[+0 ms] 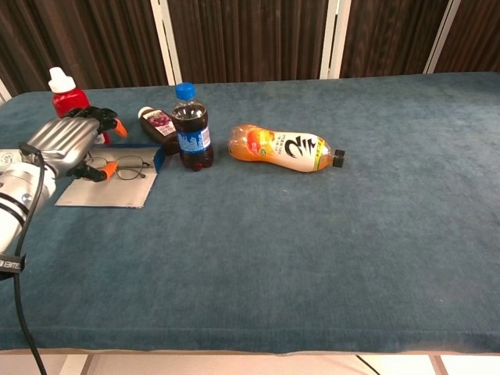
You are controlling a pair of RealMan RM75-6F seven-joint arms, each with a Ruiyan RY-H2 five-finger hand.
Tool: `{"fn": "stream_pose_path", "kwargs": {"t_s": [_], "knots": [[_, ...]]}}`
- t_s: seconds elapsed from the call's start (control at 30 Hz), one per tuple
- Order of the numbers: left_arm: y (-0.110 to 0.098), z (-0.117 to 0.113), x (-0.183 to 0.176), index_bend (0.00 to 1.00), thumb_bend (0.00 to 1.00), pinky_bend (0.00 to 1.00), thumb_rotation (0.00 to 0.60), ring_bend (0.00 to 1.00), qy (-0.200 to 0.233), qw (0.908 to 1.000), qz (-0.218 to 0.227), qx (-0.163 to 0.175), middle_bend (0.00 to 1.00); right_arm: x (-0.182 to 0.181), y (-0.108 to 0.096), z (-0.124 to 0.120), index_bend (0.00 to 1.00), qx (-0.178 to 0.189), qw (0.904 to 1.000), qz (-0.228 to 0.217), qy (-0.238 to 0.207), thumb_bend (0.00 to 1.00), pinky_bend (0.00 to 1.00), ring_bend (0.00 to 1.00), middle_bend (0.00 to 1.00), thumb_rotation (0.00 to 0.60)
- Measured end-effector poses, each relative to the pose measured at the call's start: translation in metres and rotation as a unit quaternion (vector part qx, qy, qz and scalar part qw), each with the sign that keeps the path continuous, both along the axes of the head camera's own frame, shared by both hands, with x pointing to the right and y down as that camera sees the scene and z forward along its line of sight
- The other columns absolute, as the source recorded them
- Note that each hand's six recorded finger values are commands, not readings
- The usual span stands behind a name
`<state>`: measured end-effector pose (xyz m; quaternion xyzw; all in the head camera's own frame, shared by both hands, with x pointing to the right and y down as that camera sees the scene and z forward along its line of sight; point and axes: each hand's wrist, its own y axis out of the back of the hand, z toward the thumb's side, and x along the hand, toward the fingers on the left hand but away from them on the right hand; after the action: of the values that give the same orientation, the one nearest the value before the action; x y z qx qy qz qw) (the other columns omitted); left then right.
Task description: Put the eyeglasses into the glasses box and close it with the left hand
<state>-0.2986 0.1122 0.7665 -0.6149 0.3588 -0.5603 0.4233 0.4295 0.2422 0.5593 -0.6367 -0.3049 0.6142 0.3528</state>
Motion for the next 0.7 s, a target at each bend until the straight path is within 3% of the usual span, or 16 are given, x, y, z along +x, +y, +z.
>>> {"fn": "stream_pose_path", "kwargs": {"t_s": [0.33,0.5,0.7], "knots": [[0.041,-0.034,0.005,0.35,0.32,0.05,0.600,0.02,0.042,0.9968,0.036,-0.058,0.09,-0.004,0.004,0.001,0.00,-0.006,0.9999,-0.009,-0.004,0.03,0.00,0.00,0.00,0.600],[0.048,-0.050,-0.013,0.37,0.31,0.06,0.600,0.02,-0.006,0.9946,0.051,-0.090,0.09,-0.006,0.004,0.002,0.00,-0.008,0.9999,-0.012,-0.005,0.03,0.00,0.00,0.00,0.600],[0.054,-0.040,-0.023,0.38,0.31,0.06,0.600,0.02,-0.039,0.9922,0.047,-0.109,0.08,-0.006,0.004,0.002,0.00,-0.008,0.9999,-0.011,-0.008,0.03,0.00,0.00,0.00,0.600]]}}
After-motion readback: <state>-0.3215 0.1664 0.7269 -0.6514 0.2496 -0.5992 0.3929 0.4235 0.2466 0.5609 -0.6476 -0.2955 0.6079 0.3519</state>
